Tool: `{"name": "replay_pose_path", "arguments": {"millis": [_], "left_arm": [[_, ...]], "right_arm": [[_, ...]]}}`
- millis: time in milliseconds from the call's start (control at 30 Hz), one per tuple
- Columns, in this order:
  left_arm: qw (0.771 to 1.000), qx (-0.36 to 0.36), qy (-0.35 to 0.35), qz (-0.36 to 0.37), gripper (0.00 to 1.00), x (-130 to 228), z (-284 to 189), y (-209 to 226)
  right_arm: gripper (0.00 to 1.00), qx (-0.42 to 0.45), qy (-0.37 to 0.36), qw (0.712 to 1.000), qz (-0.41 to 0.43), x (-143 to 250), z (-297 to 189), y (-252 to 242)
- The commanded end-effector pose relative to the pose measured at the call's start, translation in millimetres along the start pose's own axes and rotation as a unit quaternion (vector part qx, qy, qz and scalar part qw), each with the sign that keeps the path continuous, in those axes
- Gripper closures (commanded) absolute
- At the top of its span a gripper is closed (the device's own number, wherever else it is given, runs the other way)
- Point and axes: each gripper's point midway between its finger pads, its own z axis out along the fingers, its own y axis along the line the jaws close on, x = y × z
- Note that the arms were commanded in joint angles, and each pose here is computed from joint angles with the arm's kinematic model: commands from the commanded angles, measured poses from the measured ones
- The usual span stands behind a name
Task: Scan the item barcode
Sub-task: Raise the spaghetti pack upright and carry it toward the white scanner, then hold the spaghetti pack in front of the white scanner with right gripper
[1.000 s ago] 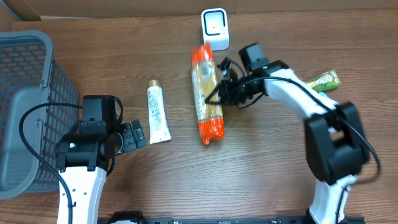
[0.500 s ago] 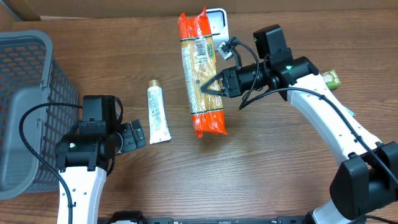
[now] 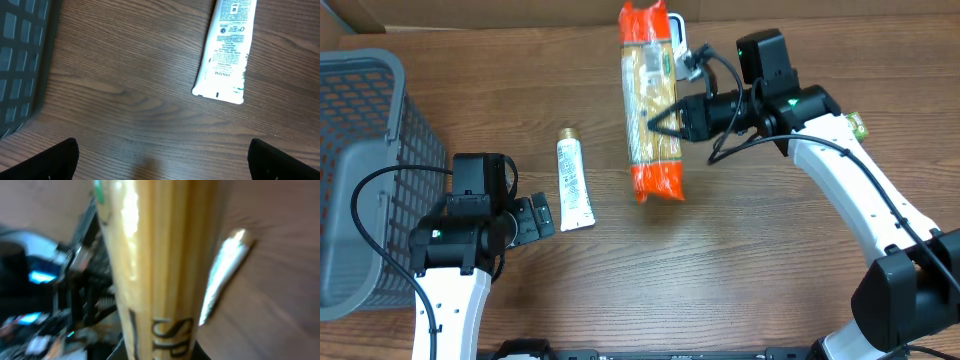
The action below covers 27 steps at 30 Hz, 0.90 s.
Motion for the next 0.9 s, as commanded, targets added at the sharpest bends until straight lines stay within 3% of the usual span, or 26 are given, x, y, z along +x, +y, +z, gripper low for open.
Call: {"name": "replay_pose_path", "arguments": {"millis": [0, 67, 133, 200, 233, 300, 500, 733, 867], "left_arm": [[1.0, -0.006, -0.003, -0.005, 0.0, -1.3, 0.3, 1.8], [1.0, -0.006, -0.003, -0.005, 0.0, -1.3, 0.3, 1.8], [1.0, -0.006, -0.003, -0.005, 0.0, -1.3, 0.3, 1.8], [1.0, -0.006, -0.003, -0.005, 0.0, -1.3, 0.3, 1.8], [1.0, -0.006, -0.003, -0.005, 0.01, -1.3, 0.3, 1.8], [1.0, -0.006, -0.003, -0.005, 0.0, -1.3, 0.3, 1.8], [1.0, -0.006, -0.003, -0.005, 0.01, -1.3, 0.3, 1.8], [1.0, -0.006, -0.003, -0.005, 0.0, -1.3, 0.3, 1.8], [1.0, -0.006, -0.003, -0.005, 0.0, -1.3, 0.3, 1.8]], "right_arm": [[0.97, 0.104, -0.088, 0.988, -0.074, -60.1, -31.4, 12.7], [0.97, 0.187, -0.107, 0.973, -0.087, -69.9, -38.9, -7.6], [0.97, 0.35, -0.126, 0.922, -0.107, -77.8, -54.6, -50.2], [0.96, 0.489, -0.117, 0.852, -0.142, -80.6, -66.1, -85.4], [0.97, 0.507, -0.114, 0.842, -0.148, -81.0, -66.7, -90.6], [0.93, 0.576, -0.104, 0.793, -0.169, -83.6, -63.6, -116.8], [0.96, 0.625, -0.064, 0.734, -0.258, -97.3, -43.1, -157.5], [0.96, 0.693, -0.041, 0.609, -0.383, -133.8, -37.0, -191.0], [0.97, 0.717, -0.008, 0.561, -0.413, -133.0, -32.5, -220.1]]}}
